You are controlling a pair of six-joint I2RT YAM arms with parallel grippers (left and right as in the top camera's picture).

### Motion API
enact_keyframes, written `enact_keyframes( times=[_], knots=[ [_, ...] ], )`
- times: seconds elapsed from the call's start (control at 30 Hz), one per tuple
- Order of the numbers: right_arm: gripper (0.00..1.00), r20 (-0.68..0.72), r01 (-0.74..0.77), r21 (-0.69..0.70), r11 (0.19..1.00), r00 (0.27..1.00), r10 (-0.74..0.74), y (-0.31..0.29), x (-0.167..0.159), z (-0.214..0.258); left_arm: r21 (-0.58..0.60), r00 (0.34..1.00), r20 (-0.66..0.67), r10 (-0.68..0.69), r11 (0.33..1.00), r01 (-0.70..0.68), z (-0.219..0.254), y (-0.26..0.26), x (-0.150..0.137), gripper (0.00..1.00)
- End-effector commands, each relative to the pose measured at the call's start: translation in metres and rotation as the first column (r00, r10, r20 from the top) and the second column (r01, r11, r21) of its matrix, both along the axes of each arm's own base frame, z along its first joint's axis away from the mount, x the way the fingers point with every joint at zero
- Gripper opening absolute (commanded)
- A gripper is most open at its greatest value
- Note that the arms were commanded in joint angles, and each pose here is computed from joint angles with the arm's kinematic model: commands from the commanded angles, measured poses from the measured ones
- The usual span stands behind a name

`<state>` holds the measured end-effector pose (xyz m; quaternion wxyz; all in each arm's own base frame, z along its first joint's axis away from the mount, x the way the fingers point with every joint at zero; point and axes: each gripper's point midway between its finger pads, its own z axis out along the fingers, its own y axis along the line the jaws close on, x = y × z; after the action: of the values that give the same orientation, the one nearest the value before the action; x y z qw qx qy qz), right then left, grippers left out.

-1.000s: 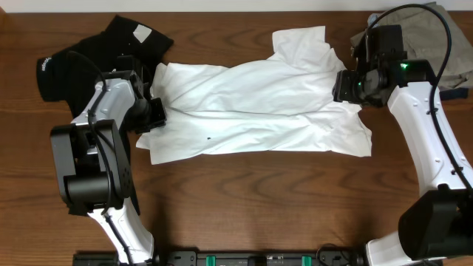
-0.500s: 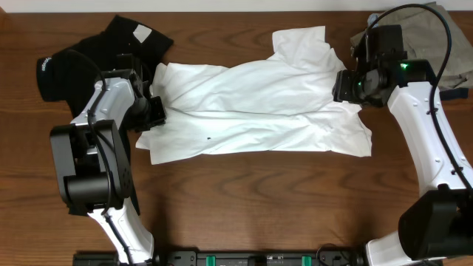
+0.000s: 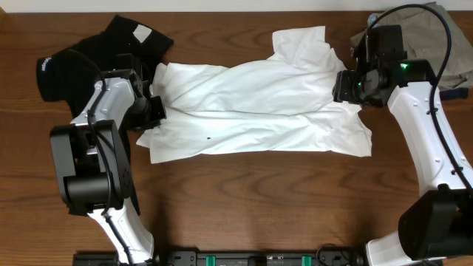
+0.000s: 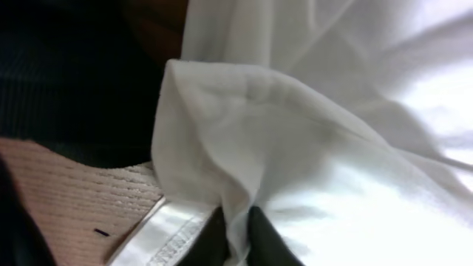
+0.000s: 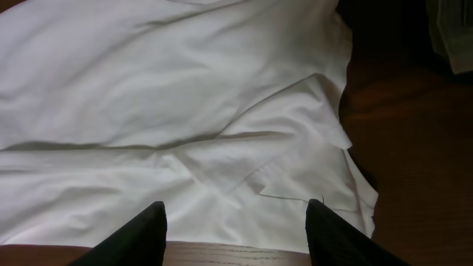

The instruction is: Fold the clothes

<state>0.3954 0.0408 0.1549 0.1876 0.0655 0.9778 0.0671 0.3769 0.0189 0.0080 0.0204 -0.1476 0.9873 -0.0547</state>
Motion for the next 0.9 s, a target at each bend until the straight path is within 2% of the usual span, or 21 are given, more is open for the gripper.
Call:
enact_keyframes(
  times=[0.0, 0.17, 0.27, 0.3, 0.37, 0.87],
  knots=[
    [0.59, 0.013, -0.022, -0.008, 1.0, 1.0, 0.022, 0.002, 0.002, 0.004, -0.005, 0.999, 0.052, -0.003, 1.0, 0.003, 0.016, -0.001, 0.01, 0.06],
    [0.58, 0.013, -0.022, -0.008, 1.0, 1.0, 0.022, 0.002, 0.002, 0.004, -0.004, 0.999, 0.054, -0.003, 1.0, 0.003, 0.019, -0.001, 0.009, 0.07],
    [0.58, 0.013, -0.022, -0.008, 1.0, 1.0, 0.022, 0.002, 0.002, 0.004, -0.004, 0.998, 0.06, -0.003, 1.0, 0.004, 0.023, -0.001, 0.009, 0.17],
    [0.59, 0.013, -0.022, -0.008, 1.0, 1.0, 0.022, 0.002, 0.002, 0.004, -0.003, 0.998, 0.065, -0.003, 1.0, 0.004, 0.025, -0.001, 0.009, 0.24],
    [0.59, 0.013, -0.022, -0.008, 1.0, 1.0, 0.022, 0.002, 0.002, 0.004, -0.002, 0.997, 0.073, -0.003, 1.0, 0.004, 0.028, -0.001, 0.01, 0.27],
    [0.58, 0.012, -0.022, -0.008, 1.0, 1.0, 0.022, 0.002, 0.002, 0.004, 0.003, 0.994, 0.113, -0.008, 1.0, 0.008, 0.033, 0.0, 0.018, 0.28]
  ],
)
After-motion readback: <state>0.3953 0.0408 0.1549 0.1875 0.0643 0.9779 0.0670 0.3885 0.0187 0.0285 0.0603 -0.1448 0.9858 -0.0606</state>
